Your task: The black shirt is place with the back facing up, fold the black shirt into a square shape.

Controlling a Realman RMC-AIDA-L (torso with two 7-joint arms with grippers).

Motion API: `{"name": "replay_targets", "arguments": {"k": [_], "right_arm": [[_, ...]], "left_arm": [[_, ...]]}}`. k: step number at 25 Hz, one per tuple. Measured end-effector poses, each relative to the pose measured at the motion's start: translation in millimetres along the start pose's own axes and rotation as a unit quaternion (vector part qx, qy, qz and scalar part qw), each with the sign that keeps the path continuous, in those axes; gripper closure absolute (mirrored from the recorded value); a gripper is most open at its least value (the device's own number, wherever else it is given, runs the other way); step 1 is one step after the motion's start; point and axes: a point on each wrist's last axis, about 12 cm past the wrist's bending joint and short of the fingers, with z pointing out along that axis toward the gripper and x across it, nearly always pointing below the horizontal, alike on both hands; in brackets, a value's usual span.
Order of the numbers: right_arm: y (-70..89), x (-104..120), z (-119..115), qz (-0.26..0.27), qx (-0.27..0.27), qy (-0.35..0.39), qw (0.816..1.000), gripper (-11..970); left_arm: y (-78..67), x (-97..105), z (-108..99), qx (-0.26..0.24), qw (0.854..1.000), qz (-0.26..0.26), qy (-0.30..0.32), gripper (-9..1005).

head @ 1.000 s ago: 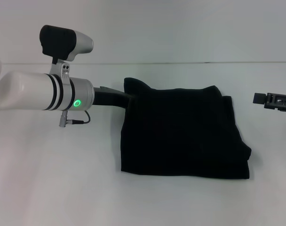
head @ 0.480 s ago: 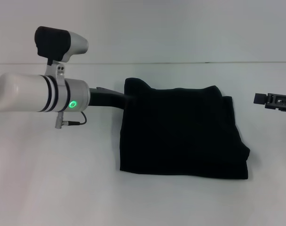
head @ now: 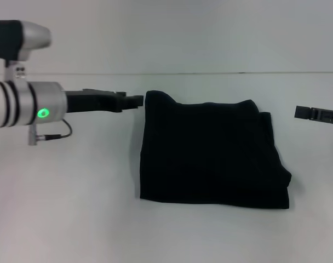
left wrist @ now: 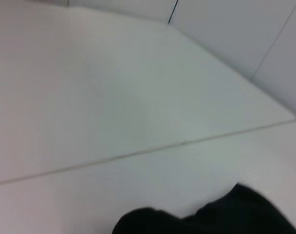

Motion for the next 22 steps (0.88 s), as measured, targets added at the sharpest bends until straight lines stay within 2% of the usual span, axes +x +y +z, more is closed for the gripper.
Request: {"name": "replay_targets", "arguments": {"k": [4, 8, 11, 13, 22], "right_arm": [[2.7, 8.1, -6.2, -0.041, -0.016, -0.03, 0.999, 79], [14.0, 17.3, -10.9, -0.106, -0.054, -0.056, 0.991, 54], [20.0, 21.5, -15.8, -0.14, -0.059, -0.074, 0.986, 35], [22.7, 23.4, -18.6, -0.154, -0.058, -0.08, 0.983, 30], [27.9, 24.7, -27.0, -0.172, -0.072, -0.071, 0.98, 34]], "left_arm": [[-4.9, 0.8, -17.7, 0.032, 0.999, 0.018, -0.025, 468], [-19.8, 2.9, -32.0, 0.094, 0.992, 0.058, -0.058, 307], [-30.7, 5.6, -40.5, 0.145, 0.982, 0.08, -0.087, 182], [-35.5, 9.6, -46.0, 0.172, 0.976, 0.086, -0.105, 166], [-38.7, 17.0, -51.5, 0.198, 0.97, 0.089, -0.111, 112]]}}
